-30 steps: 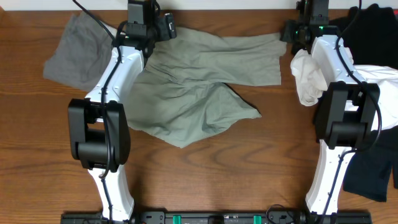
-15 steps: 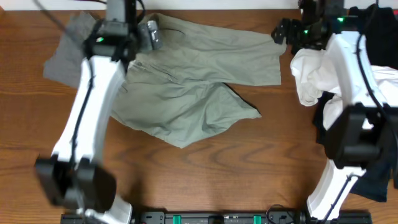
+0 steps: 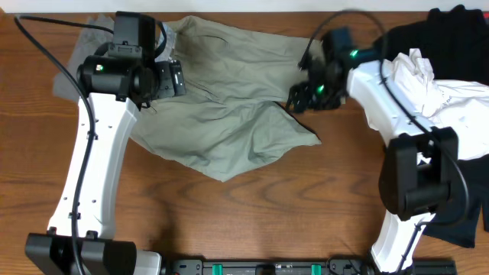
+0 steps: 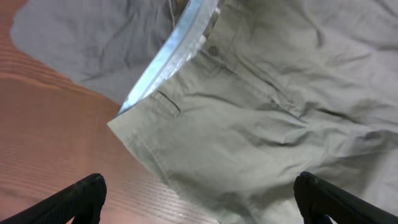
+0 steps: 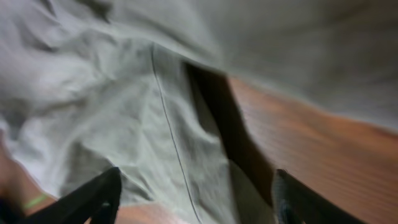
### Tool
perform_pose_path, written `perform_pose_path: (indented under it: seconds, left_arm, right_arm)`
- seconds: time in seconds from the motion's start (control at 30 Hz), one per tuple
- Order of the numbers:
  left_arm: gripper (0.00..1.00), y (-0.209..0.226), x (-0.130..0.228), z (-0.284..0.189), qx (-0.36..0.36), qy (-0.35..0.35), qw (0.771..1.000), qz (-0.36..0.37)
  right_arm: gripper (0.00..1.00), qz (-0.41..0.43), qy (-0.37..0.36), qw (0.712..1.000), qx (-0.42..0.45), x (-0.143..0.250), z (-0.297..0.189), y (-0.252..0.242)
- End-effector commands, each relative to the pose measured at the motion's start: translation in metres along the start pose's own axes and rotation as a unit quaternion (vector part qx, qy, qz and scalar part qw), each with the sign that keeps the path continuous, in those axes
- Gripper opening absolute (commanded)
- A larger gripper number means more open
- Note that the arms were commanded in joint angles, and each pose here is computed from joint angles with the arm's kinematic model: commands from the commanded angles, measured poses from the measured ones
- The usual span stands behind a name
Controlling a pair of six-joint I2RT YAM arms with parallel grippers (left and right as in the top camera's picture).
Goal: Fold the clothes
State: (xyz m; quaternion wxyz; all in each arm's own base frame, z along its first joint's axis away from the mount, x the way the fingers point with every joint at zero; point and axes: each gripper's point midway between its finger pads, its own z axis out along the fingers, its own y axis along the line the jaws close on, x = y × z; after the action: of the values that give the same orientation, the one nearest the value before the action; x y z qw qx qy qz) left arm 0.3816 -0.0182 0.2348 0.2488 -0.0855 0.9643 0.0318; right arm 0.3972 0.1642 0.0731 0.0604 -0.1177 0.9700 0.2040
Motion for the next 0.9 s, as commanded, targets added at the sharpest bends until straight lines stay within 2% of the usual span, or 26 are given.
perform_pose_path:
  seconds: [0.0, 0.33, 0.37, 0.43, 0.63, 0.87]
  left_arm:
    - [0.98, 0.005, 0.009, 0.007, -0.012, 0.019, 1.0, 0.001]
    - [0.98, 0.006, 0.016, 0.007, -0.015, 0.032, 0.999, 0.003]
    - [0.98, 0.006, 0.016, 0.007, -0.015, 0.032, 0.999, 0.003]
    - [0.98, 0.006, 0.016, 0.007, -0.015, 0.032, 0.999, 0.003]
    - [0.98, 0.007, 0.018, 0.007, -0.017, 0.037, 0.999, 0.004]
    - [0.98, 0.009, 0.024, 0.007, -0.02, 0.048, 0.999, 0.006]
  right_arm:
    - [0.7, 0.011, 0.03, 0.999, 0.002, 0.021, 0.025, -0.008]
    - [0.47, 0.026, 0.067, 0.997, 0.003, 0.053, 0.046, -0.013]
    - [0.38, 0.027, 0.071, 0.997, 0.004, 0.056, 0.047, -0.013]
    - [0.02, 0.037, 0.08, 0.996, 0.004, 0.061, 0.048, -0.012]
    - [0.01, 0.04, 0.034, 0.999, 0.012, 0.049, 0.011, -0.003]
    - [0.01, 0.055, -0.134, 0.984, 0.104, 0.012, -0.086, -0.013]
